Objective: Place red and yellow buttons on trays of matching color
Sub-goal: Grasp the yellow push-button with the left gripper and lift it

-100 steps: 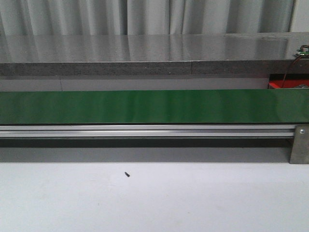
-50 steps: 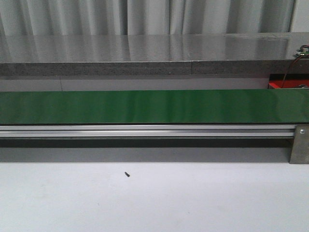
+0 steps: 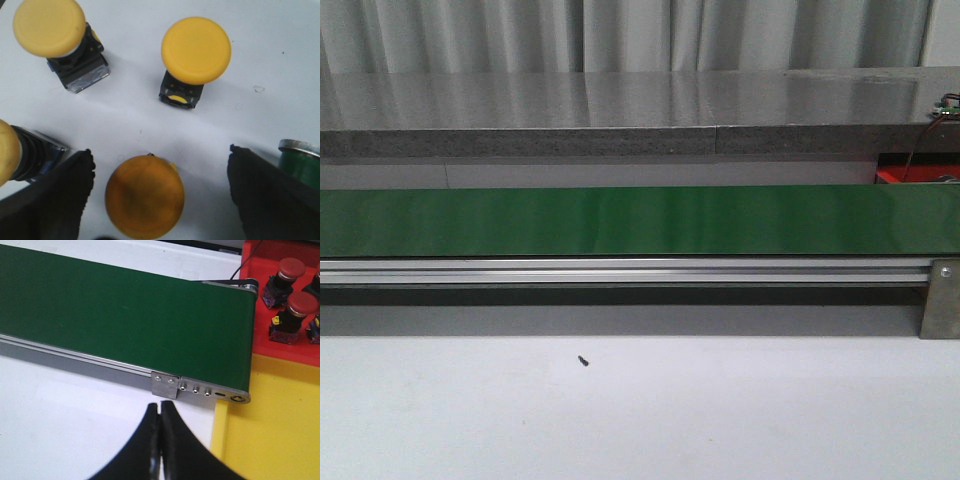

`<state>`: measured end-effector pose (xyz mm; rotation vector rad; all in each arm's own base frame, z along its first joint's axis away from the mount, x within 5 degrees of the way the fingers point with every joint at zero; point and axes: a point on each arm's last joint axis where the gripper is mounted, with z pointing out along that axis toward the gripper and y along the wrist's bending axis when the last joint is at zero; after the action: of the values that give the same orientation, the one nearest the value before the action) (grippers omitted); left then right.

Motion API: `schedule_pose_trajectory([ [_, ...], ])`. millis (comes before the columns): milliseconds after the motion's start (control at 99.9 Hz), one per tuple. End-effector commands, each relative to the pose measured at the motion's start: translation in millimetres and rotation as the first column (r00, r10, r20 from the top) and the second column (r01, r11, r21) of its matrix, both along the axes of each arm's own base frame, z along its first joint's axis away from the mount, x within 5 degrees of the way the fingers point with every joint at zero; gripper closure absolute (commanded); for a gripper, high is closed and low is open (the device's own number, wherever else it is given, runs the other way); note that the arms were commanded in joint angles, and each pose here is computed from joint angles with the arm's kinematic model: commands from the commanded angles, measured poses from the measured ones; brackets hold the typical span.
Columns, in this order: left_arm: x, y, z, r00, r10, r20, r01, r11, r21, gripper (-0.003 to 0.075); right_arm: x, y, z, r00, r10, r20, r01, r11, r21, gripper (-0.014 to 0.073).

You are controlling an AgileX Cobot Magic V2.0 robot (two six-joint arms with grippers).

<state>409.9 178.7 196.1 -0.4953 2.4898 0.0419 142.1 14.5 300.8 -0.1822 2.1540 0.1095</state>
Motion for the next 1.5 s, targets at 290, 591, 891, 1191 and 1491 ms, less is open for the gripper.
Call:
schedule_pose_trajectory([
  [290,6.6,2.7,18.6,0.997,0.004,0.082,-0.008,0.999,0.050,0.0176,2.2,-1.8,13.9,0.996,-0.019,0.089,0.019,1.000,0.002,0.0692],
  [591,8.4,3.7,11.9,0.997,0.005,0.076,-0.009,0.999,0.047,0.0330,2.2,-1.8,13.9,0.996,-0.019,0.089,0.019,1.000,0.002,0.0692],
  [891,6.6,2.7,19.2,0.996,0.004,0.084,-0.008,0.999,0.051,0.0514,2.2,-1.8,13.9,0.996,-0.019,0.089,0.019,1.000,0.002,0.0692],
  [1191,-14.1,-8.9,78.6,0.990,-0.016,0.141,0.006,0.997,0.072,0.0572,2.2,-1.8,13.9,0.996,-0.019,0.089,0.019,1.000,0.002,0.0692],
  [1491,-41.1,-44.7,138.0,0.980,-0.082,0.182,0.072,0.995,0.063,0.0572,2.2,-1.8,13.9,0.996,-0.019,0.089,0.019,1.000,0.002,0.0692],
])
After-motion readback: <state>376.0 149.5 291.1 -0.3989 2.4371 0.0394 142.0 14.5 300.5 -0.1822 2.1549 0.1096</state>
